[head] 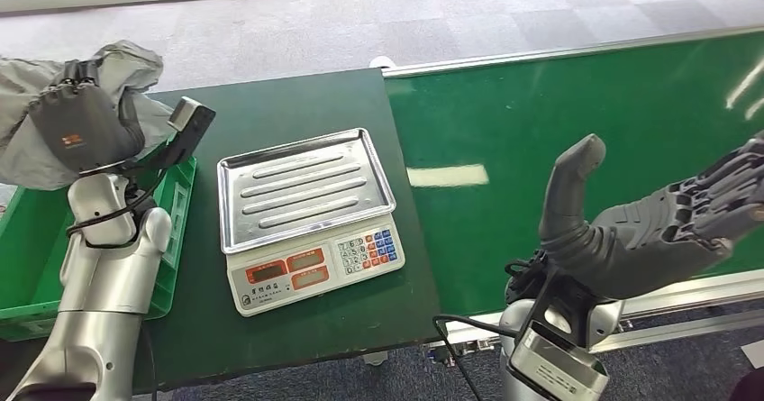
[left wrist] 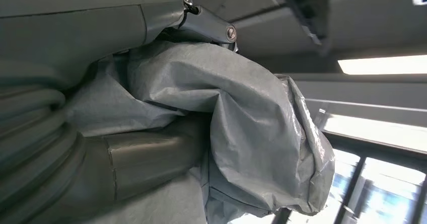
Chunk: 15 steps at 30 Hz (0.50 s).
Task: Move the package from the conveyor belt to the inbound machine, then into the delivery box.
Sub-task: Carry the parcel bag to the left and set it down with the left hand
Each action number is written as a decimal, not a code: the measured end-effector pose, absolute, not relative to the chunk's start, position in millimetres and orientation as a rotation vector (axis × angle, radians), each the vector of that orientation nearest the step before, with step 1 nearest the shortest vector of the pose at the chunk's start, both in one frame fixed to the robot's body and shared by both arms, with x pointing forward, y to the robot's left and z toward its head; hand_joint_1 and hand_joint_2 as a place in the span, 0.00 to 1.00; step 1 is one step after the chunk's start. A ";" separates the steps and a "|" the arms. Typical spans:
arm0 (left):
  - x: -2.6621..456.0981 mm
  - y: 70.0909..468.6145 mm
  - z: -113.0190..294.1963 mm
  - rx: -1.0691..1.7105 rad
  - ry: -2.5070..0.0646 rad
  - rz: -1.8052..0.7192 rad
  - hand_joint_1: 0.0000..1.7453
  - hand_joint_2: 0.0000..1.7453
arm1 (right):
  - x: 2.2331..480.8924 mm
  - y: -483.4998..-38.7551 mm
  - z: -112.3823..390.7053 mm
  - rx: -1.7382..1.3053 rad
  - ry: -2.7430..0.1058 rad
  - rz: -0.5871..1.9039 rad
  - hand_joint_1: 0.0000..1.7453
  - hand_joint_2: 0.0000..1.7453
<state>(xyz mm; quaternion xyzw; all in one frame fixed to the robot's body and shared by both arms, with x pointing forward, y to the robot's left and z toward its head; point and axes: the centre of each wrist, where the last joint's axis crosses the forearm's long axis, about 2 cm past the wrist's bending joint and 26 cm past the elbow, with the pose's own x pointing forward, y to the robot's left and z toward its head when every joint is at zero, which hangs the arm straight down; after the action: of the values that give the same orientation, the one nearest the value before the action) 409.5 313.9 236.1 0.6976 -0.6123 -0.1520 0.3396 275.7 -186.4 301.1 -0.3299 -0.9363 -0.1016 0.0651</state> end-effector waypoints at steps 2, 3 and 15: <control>405.6 331.4 237.0 1.874 -1.533 -0.359 1.00 1.00 | 275.8 -186.9 300.7 -1.001 -2.823 -0.304 0.00 1.00; 403.1 337.7 236.4 1.896 -1.514 -0.353 1.00 1.00 | 275.8 -187.3 300.4 -1.005 -2.822 -0.301 0.00 1.00; 385.0 376.7 217.8 1.985 -1.422 -0.439 1.00 1.00 | 276.1 -191.4 298.1 -1.042 -2.807 -0.285 0.00 1.00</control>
<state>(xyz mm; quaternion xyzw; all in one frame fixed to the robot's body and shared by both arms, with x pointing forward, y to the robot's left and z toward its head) 385.0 376.7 217.8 0.7570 -0.5420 -0.1672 0.3243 276.1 -191.4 298.1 -0.3456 -0.9312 -0.0946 0.0669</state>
